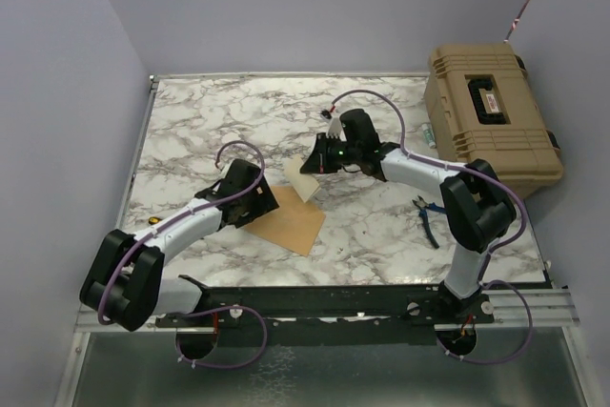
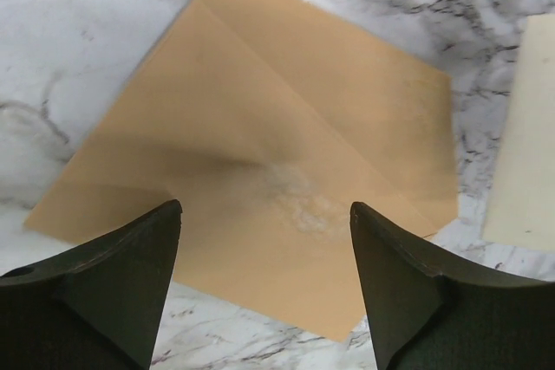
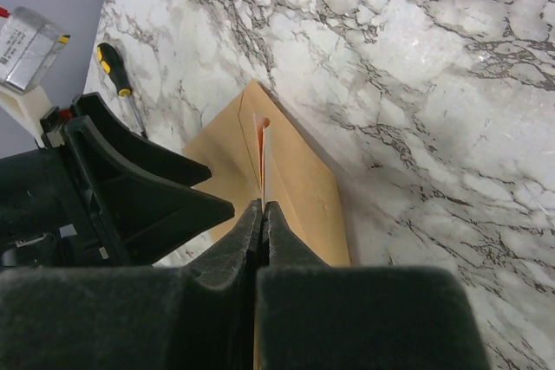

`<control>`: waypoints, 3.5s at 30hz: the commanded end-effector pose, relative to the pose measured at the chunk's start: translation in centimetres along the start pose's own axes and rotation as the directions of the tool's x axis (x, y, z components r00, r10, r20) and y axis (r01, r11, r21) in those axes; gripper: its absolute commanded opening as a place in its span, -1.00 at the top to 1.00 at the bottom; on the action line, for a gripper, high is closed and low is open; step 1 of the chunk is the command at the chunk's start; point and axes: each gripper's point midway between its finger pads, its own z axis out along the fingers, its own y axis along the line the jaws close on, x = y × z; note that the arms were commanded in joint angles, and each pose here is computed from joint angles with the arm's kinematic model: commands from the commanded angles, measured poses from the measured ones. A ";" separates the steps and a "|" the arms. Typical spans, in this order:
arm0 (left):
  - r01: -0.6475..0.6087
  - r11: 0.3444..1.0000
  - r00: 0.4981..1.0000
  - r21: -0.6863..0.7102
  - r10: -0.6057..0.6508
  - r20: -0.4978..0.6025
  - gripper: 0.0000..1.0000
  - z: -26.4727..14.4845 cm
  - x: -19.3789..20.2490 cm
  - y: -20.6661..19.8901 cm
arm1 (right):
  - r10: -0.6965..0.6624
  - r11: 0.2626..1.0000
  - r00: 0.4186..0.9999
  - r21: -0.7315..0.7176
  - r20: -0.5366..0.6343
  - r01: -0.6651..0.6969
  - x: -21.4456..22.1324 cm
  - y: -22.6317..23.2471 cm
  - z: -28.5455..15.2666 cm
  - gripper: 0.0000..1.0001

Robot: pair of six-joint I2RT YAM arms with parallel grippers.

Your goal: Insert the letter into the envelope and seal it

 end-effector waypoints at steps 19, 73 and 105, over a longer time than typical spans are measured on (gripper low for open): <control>0.151 0.983 0.987 -0.109 -0.156 -0.043 -0.76 -2.5 1.5 2.5 | 0.045 0.998 0.999 -0.051 -0.001 -0.045 1.7 0.5 -0.5 0.99; 0.216 0.962 0.957 -0.164 -0.242 -0.160 0.69 1.6 6.0 4.8 | 0.204 0.979 0.972 0.029 -0.119 -0.202 10.2 -2.5 4.8 0.99; 0.158 0.986 0.957 0.054 -0.139 -0.254 0.36 2.1 6.1 0.3 | 0.244 0.935 0.955 0.303 -0.169 -0.185 10.6 -4.3 0.9 -0.09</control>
